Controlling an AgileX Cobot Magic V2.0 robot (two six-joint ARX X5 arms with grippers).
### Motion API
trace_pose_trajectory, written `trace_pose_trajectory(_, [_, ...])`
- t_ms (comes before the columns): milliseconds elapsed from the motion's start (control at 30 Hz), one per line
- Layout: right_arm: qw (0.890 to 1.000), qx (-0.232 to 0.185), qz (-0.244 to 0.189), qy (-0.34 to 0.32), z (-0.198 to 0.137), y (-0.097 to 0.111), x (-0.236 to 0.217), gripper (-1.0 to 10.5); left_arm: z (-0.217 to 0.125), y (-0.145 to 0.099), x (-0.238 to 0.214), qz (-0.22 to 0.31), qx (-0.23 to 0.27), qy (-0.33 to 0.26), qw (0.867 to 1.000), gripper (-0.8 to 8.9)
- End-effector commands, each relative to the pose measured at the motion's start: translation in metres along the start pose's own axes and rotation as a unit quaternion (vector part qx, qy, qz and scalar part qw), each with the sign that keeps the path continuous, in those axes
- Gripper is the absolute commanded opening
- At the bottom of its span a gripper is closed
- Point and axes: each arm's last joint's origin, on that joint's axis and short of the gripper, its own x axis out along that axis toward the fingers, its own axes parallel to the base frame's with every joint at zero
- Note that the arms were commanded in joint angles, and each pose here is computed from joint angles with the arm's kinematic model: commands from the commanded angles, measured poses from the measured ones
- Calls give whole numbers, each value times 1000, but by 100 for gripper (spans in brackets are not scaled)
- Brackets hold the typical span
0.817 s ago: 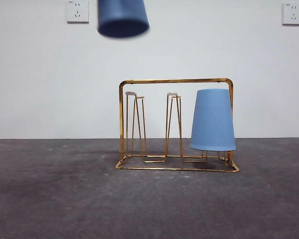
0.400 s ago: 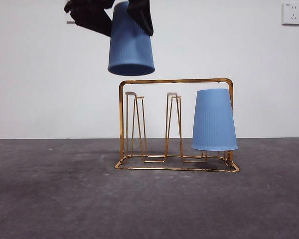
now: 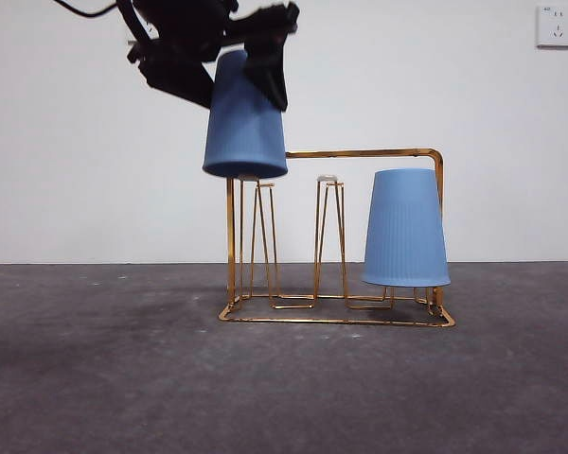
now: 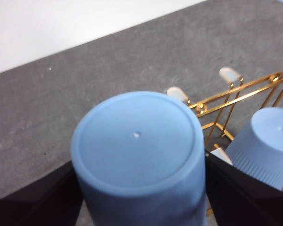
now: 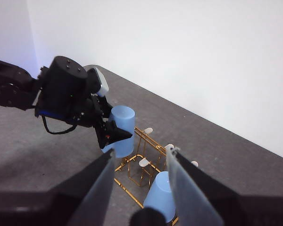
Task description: Pick up cup 1,put cup 1 in the cup rack,pick up cup 2,put cup 2 in the cup rack
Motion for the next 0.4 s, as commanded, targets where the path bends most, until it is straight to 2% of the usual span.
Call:
trace_pose_trajectory(33, [1000, -1, -1, -1, -1, 0, 0, 190, -7, 0, 11, 0, 7, 11, 1000, -8])
trace_pose_trajectory(400, [1000, -1, 0, 0, -1, 0, 0, 189, -30, -5, 45, -8, -1, 51, 999, -8])
